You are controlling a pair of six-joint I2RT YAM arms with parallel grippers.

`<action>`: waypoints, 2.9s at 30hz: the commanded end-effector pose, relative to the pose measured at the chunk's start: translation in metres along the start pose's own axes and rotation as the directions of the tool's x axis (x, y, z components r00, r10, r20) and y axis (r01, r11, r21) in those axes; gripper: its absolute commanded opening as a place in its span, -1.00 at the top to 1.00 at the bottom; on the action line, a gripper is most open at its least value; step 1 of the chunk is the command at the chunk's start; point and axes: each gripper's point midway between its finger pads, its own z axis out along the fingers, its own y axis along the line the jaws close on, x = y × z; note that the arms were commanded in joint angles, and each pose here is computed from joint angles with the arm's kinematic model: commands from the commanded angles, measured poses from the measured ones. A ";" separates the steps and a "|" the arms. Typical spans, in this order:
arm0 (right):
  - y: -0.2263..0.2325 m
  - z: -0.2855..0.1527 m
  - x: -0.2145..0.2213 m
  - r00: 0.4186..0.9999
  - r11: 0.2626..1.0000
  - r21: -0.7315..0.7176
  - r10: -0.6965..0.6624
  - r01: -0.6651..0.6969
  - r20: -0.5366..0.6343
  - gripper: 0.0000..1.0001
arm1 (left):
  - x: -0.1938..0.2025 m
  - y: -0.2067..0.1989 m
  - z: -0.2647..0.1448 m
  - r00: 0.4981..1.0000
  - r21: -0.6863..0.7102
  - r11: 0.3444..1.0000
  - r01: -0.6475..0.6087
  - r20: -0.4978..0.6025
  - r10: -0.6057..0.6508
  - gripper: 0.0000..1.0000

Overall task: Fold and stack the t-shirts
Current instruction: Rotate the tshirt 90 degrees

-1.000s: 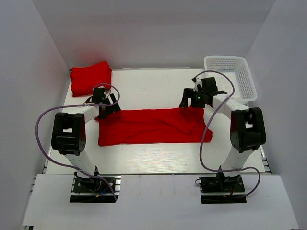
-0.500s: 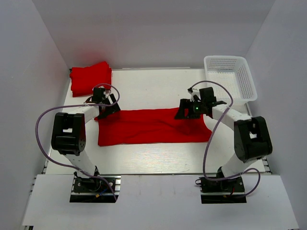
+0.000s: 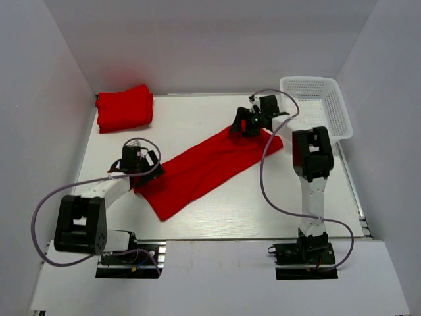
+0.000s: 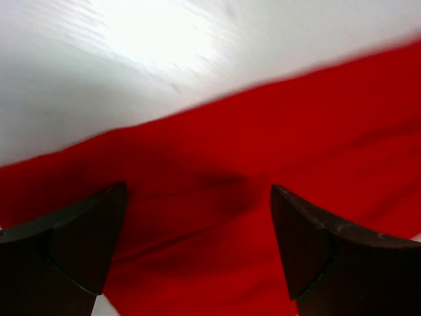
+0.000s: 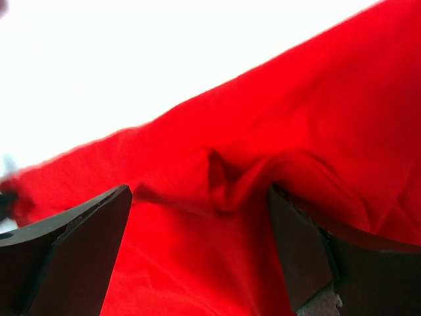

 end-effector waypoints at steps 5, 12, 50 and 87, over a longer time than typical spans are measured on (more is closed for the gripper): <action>0.023 0.061 -0.029 0.996 0.967 -0.244 -0.082 0.071 -0.035 -0.81 | 0.142 -0.033 -0.039 0.888 0.247 0.968 0.036 -0.452 0.082 -1.00; 0.065 0.078 -0.072 0.956 0.876 -0.387 -0.238 0.287 0.170 -0.81 | 0.197 -0.083 -0.090 0.709 0.560 0.828 -0.041 -0.568 0.419 -1.00; 0.024 0.008 0.058 0.978 0.881 0.431 -0.143 0.197 -0.154 -0.81 | -0.079 -0.120 -0.016 0.957 -0.118 0.965 -0.235 0.145 0.250 -1.00; 0.031 -0.118 0.052 0.977 0.965 0.212 -0.181 0.154 0.116 -0.81 | 0.031 -0.168 -0.009 0.908 0.386 0.850 -0.359 -0.065 0.413 -1.00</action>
